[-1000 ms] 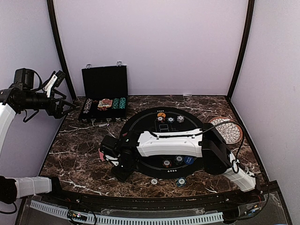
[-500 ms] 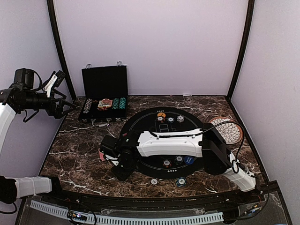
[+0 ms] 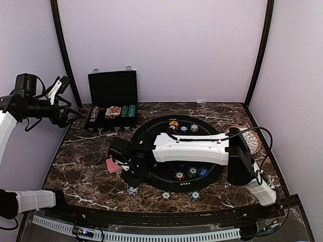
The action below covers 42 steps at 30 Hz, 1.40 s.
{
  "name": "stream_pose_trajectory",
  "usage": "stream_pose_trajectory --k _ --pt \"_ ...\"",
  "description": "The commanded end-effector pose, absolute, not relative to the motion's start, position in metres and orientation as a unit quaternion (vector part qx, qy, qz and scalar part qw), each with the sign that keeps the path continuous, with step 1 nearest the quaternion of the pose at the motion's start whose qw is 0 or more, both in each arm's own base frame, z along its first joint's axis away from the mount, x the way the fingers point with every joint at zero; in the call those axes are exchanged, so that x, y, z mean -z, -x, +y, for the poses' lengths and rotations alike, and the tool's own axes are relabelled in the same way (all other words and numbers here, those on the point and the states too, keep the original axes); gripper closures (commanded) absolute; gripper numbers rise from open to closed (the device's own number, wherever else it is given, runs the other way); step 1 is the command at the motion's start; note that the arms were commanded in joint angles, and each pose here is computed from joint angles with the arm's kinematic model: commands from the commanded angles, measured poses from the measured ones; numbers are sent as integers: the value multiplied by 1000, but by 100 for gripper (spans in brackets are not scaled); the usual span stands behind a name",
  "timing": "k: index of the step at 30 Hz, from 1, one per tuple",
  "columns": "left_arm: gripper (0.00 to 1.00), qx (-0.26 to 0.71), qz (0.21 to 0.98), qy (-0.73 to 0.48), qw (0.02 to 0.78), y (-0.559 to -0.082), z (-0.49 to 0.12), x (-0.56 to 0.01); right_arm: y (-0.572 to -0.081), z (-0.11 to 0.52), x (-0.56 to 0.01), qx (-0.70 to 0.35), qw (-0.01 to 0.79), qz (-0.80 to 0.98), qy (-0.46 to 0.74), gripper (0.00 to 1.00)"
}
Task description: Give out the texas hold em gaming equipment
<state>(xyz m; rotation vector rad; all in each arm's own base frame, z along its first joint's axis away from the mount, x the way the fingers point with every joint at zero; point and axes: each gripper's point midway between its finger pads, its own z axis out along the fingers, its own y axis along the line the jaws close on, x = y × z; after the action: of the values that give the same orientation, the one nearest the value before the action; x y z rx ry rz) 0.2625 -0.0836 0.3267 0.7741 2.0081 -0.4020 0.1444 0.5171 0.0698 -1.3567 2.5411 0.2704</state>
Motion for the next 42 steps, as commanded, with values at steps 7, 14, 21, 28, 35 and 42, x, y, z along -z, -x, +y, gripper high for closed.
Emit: stream_pose_trajectory --k 7,14,21,28,35,42 --pt "1 163 819 -312 453 -259 -82 -325 -178 456 -136 -80 186 901 384 80" --pt "1 166 820 -314 449 -258 -83 -319 -219 354 -126 -47 186 942 275 81" --pt "1 172 819 -315 447 -258 -84 -316 -238 276 -110 -27 187 965 184 81" --pt "1 177 821 -315 443 -260 -85 -314 -253 228 -83 -10 182 975 125 81" --pt "1 180 823 -319 435 -258 -86 -309 -262 199 -56 -2 166 982 91 81" --pt "1 182 825 -325 425 -257 -86 -306 -266 189 -36 -5 153 985 77 81"
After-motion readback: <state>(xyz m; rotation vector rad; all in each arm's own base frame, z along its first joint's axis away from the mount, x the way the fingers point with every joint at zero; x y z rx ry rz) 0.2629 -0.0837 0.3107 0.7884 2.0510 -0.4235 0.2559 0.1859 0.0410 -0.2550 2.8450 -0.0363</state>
